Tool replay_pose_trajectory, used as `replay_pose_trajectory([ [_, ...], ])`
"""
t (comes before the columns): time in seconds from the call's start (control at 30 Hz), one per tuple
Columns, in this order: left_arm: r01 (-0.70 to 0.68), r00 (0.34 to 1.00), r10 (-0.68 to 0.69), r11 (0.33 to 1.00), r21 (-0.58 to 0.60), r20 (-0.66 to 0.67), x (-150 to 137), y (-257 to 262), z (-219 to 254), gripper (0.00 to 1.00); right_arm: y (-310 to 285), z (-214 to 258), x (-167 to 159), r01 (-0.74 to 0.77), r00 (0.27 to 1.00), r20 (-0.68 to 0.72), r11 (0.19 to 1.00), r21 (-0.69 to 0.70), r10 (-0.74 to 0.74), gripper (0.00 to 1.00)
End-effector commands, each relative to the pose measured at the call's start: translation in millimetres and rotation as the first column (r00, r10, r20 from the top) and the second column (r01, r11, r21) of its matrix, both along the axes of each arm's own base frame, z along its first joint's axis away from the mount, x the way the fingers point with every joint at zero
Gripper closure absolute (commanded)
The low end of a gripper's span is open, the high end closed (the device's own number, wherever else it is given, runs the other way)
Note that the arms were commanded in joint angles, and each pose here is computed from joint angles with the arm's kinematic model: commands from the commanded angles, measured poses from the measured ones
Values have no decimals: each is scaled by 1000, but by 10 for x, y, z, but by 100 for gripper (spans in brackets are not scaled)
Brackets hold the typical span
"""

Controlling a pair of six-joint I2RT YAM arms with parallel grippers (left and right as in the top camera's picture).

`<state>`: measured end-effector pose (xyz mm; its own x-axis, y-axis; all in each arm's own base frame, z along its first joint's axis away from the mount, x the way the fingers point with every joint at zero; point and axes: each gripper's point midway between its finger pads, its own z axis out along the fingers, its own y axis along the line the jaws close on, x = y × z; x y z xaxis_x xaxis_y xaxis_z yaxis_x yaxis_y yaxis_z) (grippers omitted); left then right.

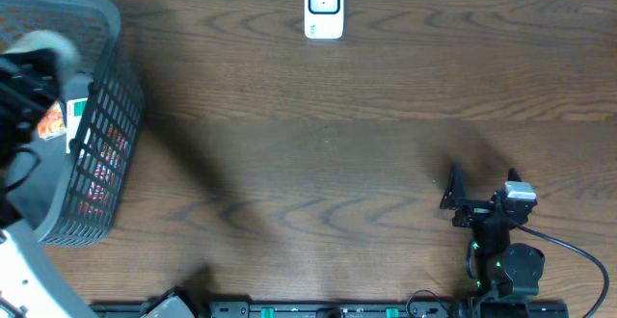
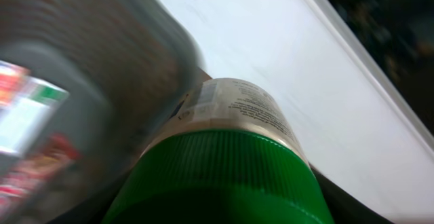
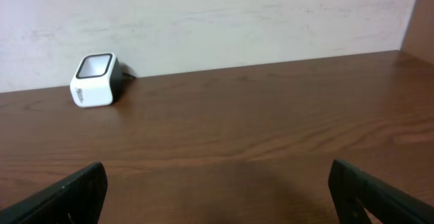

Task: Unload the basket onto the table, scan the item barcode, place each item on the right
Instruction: 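Carry the bottle to the table center and set it down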

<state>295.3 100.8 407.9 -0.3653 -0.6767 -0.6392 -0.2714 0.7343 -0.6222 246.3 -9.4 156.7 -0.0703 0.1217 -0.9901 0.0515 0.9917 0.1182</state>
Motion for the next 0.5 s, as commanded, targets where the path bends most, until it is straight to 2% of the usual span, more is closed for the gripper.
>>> replay_pose_trajectory([
  [0.0, 219, 976, -218, 974, -53, 31, 98, -658, 87, 32, 31, -2, -2, -15, 1000, 1, 1000, -13, 15, 1],
  [0.23, 357, 924, -356, 934, -18, -140, 254, -1297, -364, 32, 31, -2, -2, -15, 1000, 1, 1000, -13, 15, 1],
  [0.47, 455, 812, -392, 890, 47, -432, 291, -1781, -1349, 32, 31, -2, -2, -15, 1000, 1, 1000, -13, 15, 1],
])
